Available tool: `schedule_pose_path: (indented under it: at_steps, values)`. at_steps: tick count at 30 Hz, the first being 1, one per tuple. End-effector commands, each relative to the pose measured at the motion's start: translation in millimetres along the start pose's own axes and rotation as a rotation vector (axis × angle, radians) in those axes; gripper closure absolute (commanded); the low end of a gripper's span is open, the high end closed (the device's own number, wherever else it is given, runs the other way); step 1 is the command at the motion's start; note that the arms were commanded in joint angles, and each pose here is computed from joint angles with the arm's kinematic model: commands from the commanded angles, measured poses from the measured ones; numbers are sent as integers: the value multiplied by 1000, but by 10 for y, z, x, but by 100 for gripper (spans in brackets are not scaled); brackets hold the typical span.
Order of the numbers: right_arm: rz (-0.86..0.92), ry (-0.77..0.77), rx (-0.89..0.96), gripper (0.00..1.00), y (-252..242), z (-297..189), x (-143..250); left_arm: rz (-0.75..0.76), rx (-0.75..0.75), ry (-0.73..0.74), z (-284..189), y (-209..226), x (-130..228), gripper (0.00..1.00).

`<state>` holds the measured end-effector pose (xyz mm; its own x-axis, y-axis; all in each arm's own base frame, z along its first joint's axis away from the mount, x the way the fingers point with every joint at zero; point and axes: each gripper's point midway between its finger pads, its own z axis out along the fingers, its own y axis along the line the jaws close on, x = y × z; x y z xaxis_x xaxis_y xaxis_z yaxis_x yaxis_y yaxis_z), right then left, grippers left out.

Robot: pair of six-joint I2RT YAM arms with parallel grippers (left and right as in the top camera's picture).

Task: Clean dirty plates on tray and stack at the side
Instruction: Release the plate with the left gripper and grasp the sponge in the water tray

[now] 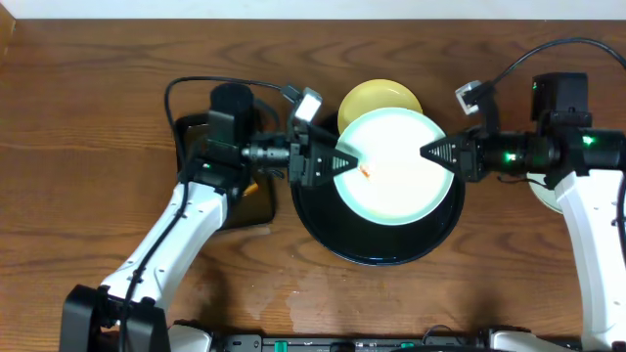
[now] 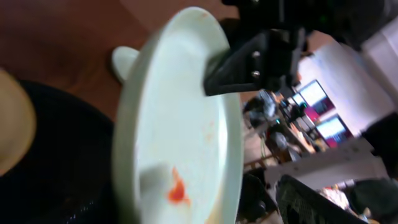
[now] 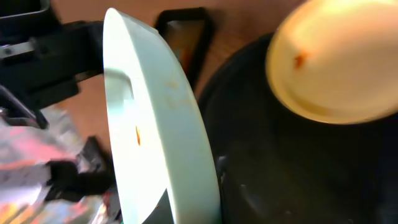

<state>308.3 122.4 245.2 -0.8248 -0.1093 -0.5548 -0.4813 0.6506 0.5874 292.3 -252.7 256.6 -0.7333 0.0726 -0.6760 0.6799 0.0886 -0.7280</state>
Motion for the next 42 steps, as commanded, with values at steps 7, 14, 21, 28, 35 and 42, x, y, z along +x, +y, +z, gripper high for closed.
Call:
schedule_pose_path:
  at_steps: [7,14,21,28,35,42]
  values:
    - [98,-56,423,99,-399,-323,-181,-379,-591,-237,-936,1020,-43,33]
    - [40,-9,530,99,-380,-226,-130,-637,-1464,-158,-2158,1585,931,32]
    - [5,3,521,99,-291,-142,-131,-688,-1582,-72,-2273,1955,1194,33]
    - [9,10,520,99,-289,-141,-112,-679,-1423,-13,-1915,2497,1316,49]
    - [11,14,520,99,-289,-141,-102,-681,-1445,41,-1935,2492,1413,92]
    - [11,14,520,99,-290,-141,-102,-559,-1477,-10,-2067,2146,1027,52]
